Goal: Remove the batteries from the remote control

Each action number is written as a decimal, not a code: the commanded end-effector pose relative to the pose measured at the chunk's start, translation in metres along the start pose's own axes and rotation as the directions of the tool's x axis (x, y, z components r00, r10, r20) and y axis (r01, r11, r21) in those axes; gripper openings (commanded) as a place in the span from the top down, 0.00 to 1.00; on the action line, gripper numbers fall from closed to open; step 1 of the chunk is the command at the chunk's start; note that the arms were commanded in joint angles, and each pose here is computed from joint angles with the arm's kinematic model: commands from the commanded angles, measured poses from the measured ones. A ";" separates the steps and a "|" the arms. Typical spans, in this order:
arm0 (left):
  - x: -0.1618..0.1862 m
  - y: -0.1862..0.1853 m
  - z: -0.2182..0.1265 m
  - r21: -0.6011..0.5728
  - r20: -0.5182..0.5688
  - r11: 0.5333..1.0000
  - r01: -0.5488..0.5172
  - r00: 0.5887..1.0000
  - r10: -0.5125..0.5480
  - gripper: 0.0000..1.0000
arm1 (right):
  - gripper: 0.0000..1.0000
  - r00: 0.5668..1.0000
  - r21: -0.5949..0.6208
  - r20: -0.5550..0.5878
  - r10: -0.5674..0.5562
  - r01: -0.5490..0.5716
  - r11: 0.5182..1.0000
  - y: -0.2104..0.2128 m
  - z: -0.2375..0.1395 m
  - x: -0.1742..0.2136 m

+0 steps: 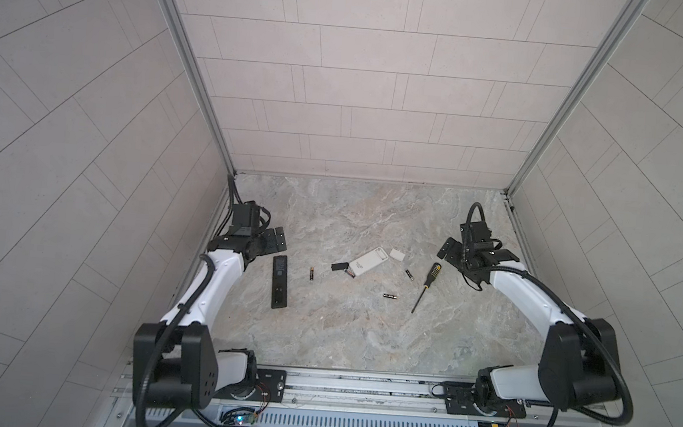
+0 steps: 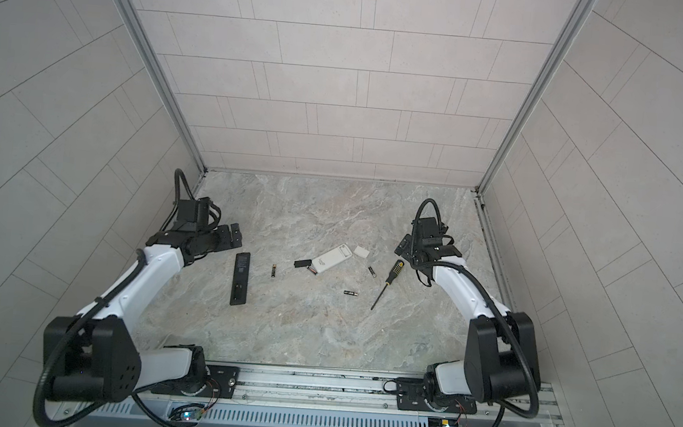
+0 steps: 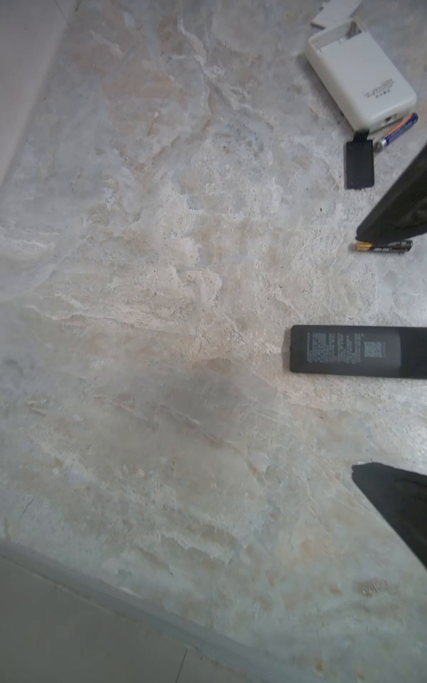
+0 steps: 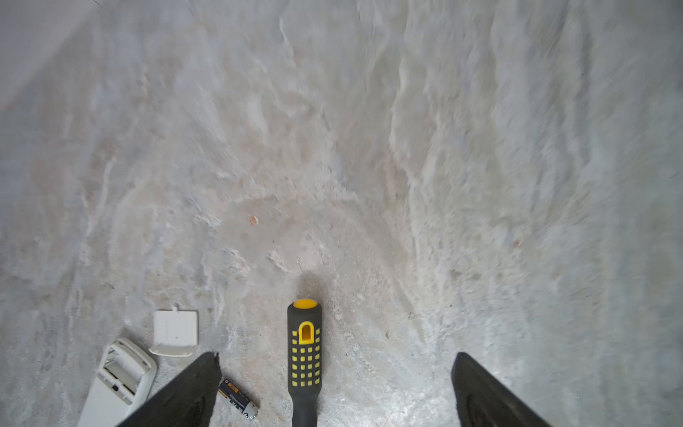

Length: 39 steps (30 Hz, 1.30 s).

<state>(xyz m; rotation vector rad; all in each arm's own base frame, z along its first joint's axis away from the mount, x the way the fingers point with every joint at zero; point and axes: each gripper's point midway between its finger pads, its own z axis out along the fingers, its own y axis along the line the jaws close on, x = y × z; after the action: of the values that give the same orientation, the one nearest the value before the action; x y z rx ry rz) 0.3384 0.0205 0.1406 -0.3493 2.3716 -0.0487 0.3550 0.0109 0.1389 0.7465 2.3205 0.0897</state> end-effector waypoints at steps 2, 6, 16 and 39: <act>-0.016 0.022 0.006 -0.118 0.256 0.990 -0.078 0.961 0.107 0.00 | 0.01 0.921 0.139 0.355 -0.157 0.114 0.984 -0.031 -0.034 -0.049; -0.011 0.033 0.022 -0.163 0.319 0.986 -0.042 0.943 0.093 0.00 | 0.01 0.811 0.236 0.508 -0.291 0.194 0.952 -0.056 -0.036 -0.049; -0.004 0.012 0.064 -0.073 0.474 0.992 -0.104 0.871 0.126 0.00 | 0.00 0.721 0.177 0.498 -0.482 0.460 0.870 -0.032 0.032 -0.017; -0.006 0.006 0.078 -0.151 0.467 0.980 -0.131 0.864 0.187 0.00 | 0.00 0.743 0.059 0.403 -0.534 0.561 0.826 -0.016 0.072 -0.004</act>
<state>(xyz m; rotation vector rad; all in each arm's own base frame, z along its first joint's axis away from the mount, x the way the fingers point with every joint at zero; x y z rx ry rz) 0.3867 0.0340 0.0781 -0.2012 1.9257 0.2170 0.3910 -0.0141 0.0813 0.0172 2.0163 -0.2317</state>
